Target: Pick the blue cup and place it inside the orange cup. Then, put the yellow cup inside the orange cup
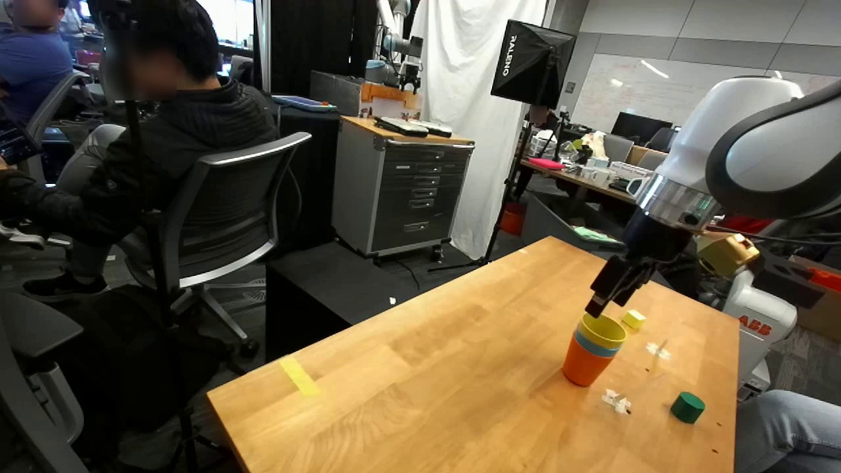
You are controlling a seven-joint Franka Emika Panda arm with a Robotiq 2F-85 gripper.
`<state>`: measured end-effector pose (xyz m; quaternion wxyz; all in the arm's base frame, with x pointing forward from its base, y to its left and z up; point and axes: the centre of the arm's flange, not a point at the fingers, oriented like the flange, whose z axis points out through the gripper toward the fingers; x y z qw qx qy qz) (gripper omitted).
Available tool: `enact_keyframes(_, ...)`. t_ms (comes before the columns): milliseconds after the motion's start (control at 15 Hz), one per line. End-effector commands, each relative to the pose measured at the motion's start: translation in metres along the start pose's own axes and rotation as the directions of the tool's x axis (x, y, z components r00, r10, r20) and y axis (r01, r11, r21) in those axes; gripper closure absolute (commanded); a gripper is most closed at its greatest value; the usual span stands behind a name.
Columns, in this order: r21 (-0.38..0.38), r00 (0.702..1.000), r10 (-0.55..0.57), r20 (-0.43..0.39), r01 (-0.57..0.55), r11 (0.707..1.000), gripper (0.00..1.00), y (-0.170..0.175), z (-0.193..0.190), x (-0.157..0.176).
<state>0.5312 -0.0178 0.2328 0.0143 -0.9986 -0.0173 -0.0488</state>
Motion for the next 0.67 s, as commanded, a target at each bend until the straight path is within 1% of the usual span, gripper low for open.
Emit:
enact_keyframes(0,0.003,0.981,-0.178,-0.074,0.179,0.984,0.00,-0.032,-0.045,-0.026)
enact_keyframes(133,0.004,0.959,-0.268,-0.094,0.270,0.963,0.00,-0.048,-0.056,-0.031)
enact_keyframes(267,0.010,0.945,-0.308,-0.105,0.311,0.950,0.00,-0.059,-0.065,-0.035)
enact_keyframes(333,0.003,0.964,-0.256,-0.069,0.257,0.966,0.00,-0.054,-0.047,-0.018)
enact_keyframes(600,0.006,0.964,-0.258,-0.063,0.259,0.966,0.00,-0.055,-0.045,-0.020)
